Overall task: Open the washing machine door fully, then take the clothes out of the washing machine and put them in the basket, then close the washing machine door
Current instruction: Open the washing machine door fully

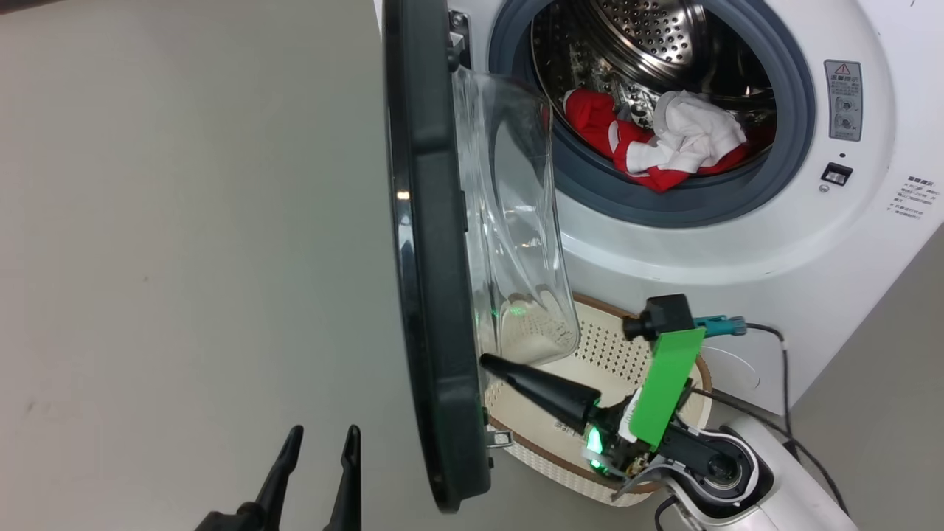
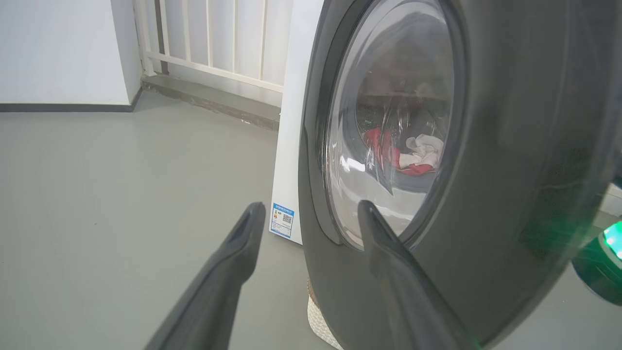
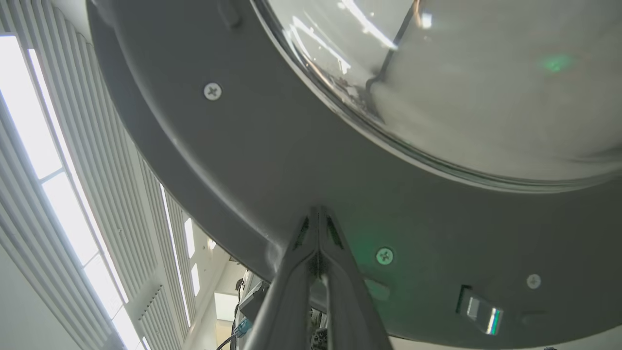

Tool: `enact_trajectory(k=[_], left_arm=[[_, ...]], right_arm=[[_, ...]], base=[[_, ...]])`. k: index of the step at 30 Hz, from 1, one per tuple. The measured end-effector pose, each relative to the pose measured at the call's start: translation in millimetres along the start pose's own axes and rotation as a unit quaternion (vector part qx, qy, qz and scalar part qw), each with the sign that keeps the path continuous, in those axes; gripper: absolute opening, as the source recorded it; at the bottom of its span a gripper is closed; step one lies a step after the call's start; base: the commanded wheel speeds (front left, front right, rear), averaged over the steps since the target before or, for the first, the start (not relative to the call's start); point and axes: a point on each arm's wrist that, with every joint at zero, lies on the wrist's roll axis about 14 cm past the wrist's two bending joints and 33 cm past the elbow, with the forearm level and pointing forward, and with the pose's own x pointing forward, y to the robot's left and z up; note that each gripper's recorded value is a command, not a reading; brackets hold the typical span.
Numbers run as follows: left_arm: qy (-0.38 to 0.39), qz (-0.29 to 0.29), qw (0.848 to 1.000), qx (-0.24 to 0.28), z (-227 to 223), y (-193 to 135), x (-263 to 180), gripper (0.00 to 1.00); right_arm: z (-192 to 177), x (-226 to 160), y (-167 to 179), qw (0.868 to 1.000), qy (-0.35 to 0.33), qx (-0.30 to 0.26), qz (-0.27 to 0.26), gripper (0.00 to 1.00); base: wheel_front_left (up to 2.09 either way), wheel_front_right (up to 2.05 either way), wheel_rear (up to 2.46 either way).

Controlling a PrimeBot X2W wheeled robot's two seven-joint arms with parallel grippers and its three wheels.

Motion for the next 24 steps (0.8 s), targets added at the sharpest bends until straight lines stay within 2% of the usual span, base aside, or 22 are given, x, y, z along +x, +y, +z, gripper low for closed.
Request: enact_trajectory(k=[1, 10, 17, 24], left_arm=[[0.0, -0.001, 1.0, 0.0, -0.3, -0.3, 0.0, 1.0], [0.008, -0.014, 1.0, -0.005, -6.0, -5.0, -1.2, 1.0], [0.013, -0.021, 1.0, -0.007, -9.7, -6.8, -1.6, 1.0], [0.013, -0.027, 1.0, -0.006, -10.1, -8.2, -1.7, 1.0]], right_arm=[[3.7, -1.3, -2.4, 1.0, -0.01, -0.006, -0.006, 1.0], [24.2, -30.0, -41.0, 0.993, -0.089, -0.017, -0.078, 1.0], [29.8, -56.6, -68.4, 0.983, -0.123, -0.028, -0.131, 1.0], [30.5, -94.7, -103.5, 0.964, -0.177, -0.033, -0.197, 1.0]], base=[[0.0, 0.0, 0.0], [0.0, 0.0, 0.0], [0.0, 0.0, 0.0], [0.0, 0.0, 0.0]])
